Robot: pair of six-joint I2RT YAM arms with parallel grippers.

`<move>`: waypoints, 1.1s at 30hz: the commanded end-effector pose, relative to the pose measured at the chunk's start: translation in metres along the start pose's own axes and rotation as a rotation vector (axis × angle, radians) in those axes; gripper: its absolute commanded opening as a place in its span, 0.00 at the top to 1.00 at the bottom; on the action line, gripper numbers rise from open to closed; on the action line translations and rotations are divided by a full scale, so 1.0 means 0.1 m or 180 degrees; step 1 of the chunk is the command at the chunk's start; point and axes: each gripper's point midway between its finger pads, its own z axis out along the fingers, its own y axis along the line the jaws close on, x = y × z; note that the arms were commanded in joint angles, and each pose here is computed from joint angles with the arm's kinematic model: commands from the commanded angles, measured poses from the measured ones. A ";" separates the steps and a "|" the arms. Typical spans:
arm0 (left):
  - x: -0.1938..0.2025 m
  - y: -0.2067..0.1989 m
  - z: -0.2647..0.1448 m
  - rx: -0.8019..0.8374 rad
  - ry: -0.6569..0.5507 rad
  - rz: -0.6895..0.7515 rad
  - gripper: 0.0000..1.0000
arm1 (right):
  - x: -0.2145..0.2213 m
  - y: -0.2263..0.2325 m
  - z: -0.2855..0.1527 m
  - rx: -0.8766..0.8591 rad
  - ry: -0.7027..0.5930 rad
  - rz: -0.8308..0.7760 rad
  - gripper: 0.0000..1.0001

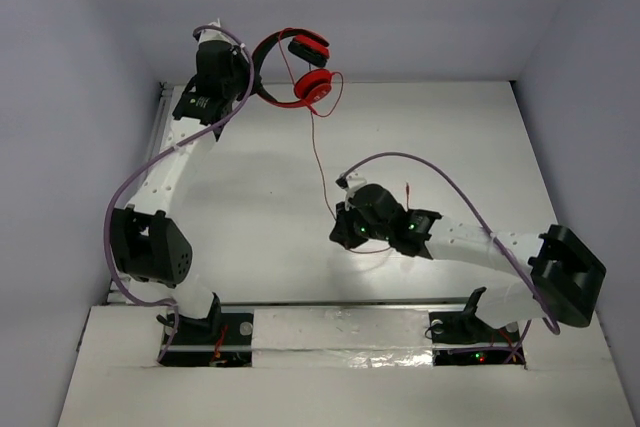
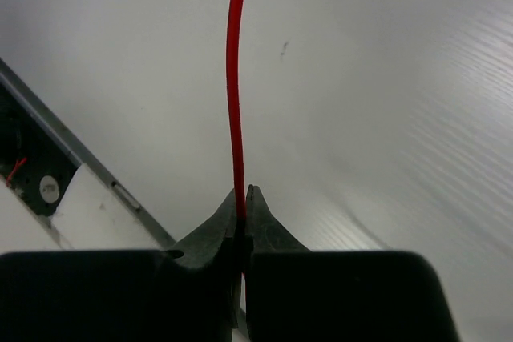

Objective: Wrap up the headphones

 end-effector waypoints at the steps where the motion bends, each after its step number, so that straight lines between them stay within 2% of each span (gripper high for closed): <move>1: -0.33 -0.05 -0.01 -0.0081 -0.0467 0.0019 1.00 | -0.28 0.14 -0.20 0.0074 -0.0104 -0.0146 1.00; 7: 0.00 0.07 0.12 -0.0323 -0.0365 0.0175 1.00 | -0.42 0.27 -0.43 0.0210 0.0043 -0.0464 1.00; 13: 0.54 0.03 0.19 -0.0380 -0.0120 0.0385 1.00 | -0.55 0.27 -0.54 0.0341 0.0118 -0.0635 1.00; 21: 1.14 0.09 0.18 -0.0572 0.0177 0.0866 1.00 | -0.98 0.29 -0.86 0.0601 -0.0072 -0.0818 1.00; 26: 1.55 -0.03 0.09 -0.0396 0.0411 0.1093 1.00 | -1.17 0.21 -0.96 0.0841 -0.0165 -0.0973 1.00; 33: 1.80 -0.25 -0.15 0.0052 0.0682 0.1360 1.00 | -1.27 0.09 -0.93 0.1106 -0.0194 -0.1132 1.00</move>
